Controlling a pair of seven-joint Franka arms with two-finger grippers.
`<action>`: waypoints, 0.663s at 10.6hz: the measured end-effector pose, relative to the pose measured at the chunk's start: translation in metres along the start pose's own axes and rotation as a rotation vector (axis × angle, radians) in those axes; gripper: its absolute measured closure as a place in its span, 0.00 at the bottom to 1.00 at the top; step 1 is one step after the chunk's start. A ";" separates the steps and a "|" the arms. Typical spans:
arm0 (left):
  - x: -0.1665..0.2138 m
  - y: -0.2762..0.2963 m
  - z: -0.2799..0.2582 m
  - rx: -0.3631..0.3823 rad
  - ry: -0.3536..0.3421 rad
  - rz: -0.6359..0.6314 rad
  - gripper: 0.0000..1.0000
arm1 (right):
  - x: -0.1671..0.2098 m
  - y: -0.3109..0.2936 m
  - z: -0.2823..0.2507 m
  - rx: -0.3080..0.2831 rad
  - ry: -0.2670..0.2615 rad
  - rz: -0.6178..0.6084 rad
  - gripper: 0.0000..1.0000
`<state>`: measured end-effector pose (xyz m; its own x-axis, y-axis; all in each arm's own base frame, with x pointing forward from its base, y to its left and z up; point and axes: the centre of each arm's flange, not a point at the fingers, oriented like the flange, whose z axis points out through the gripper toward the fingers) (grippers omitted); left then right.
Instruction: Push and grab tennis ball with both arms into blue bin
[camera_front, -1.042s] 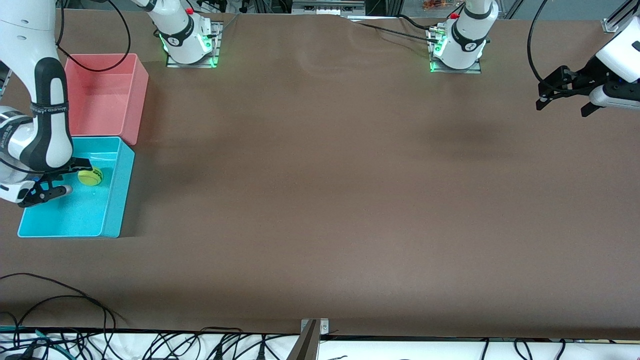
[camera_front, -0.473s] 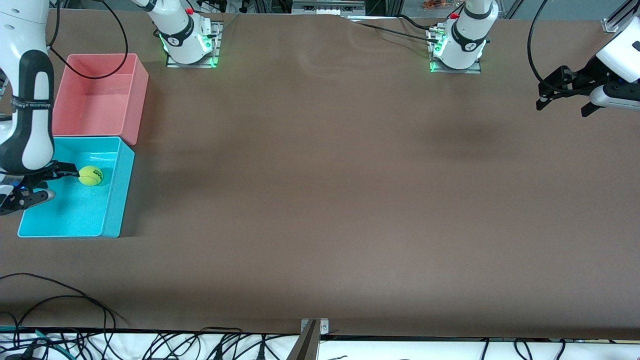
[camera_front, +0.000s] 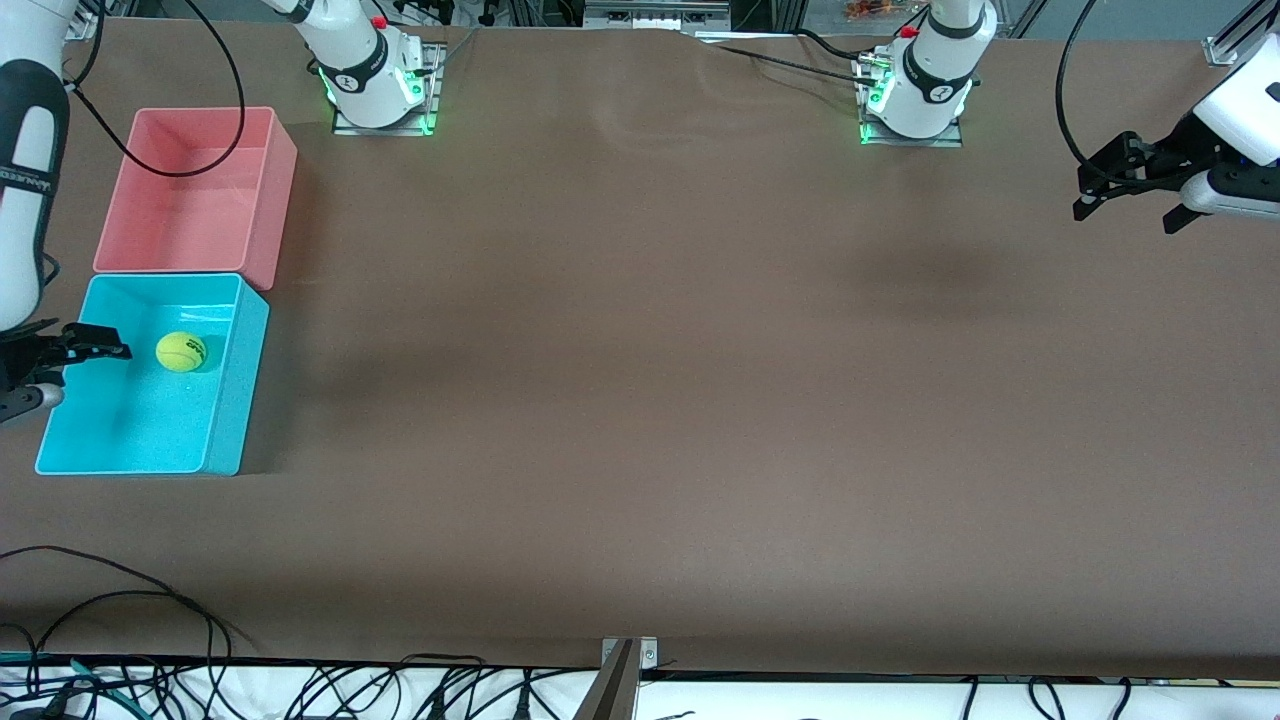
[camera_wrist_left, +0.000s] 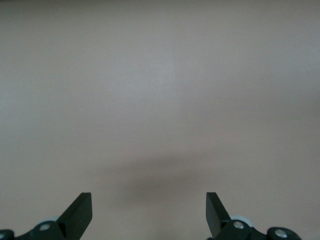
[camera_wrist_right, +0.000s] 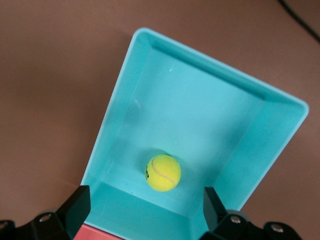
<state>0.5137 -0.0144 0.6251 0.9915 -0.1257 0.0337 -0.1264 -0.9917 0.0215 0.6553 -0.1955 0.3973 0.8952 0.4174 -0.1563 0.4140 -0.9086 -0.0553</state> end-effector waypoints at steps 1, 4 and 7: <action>0.000 0.000 0.000 0.000 0.000 -0.001 0.00 | 0.004 -0.001 -0.015 -0.014 0.023 -0.005 0.00; 0.000 -0.006 0.001 -0.001 -0.001 -0.012 0.00 | 0.016 -0.007 -0.058 -0.052 0.105 0.005 0.00; 0.000 -0.009 0.003 -0.003 -0.005 -0.017 0.00 | 0.017 -0.007 -0.062 -0.050 0.112 0.027 0.00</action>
<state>0.5154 -0.0052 0.6223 0.9936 -0.1093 0.0287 -0.1100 -0.9936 0.0248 0.6781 -0.1809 0.4562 0.9179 0.3942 -0.0457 0.3944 -0.9189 -0.0031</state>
